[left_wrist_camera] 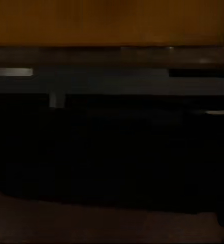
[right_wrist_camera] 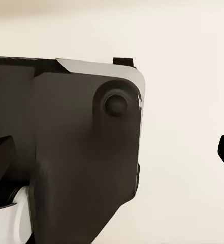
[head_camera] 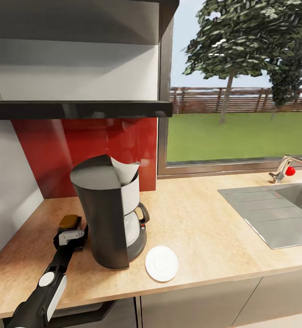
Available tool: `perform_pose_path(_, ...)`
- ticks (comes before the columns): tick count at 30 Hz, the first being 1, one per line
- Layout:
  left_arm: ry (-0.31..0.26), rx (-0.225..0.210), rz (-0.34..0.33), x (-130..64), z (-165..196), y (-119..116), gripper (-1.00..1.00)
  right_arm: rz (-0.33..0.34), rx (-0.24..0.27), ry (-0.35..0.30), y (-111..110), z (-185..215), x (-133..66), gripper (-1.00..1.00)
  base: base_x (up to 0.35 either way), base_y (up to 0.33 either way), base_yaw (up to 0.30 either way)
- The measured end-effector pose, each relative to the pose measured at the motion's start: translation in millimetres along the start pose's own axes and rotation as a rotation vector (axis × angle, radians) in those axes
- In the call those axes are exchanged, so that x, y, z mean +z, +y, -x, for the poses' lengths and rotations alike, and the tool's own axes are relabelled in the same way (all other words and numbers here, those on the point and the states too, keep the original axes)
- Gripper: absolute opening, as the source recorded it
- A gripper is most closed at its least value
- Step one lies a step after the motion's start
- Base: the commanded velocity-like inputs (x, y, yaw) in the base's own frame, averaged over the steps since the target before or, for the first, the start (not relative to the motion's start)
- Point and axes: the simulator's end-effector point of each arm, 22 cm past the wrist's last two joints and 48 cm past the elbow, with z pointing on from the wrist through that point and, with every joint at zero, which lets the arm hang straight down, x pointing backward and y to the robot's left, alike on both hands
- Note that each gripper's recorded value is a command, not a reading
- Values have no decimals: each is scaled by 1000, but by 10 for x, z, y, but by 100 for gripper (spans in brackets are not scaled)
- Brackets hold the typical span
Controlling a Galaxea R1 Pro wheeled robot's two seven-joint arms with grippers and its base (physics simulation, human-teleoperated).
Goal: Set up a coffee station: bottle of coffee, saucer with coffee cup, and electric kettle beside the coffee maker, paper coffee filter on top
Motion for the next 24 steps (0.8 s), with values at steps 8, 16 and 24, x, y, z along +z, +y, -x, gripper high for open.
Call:
perform_pose_path(8,0,3,-1,0,0,-3,100,0,0,0,0,-1,0,100,0,0,0)
perform_pose_path(16,0,4,-3,0,-1,-8,100,0,0,0,0,1,0,100,0,0,0)
perform_pose_path(24,-1,4,-3,4,4,-7,100,0,0,1,0,-2,1,100,-59,0,0)
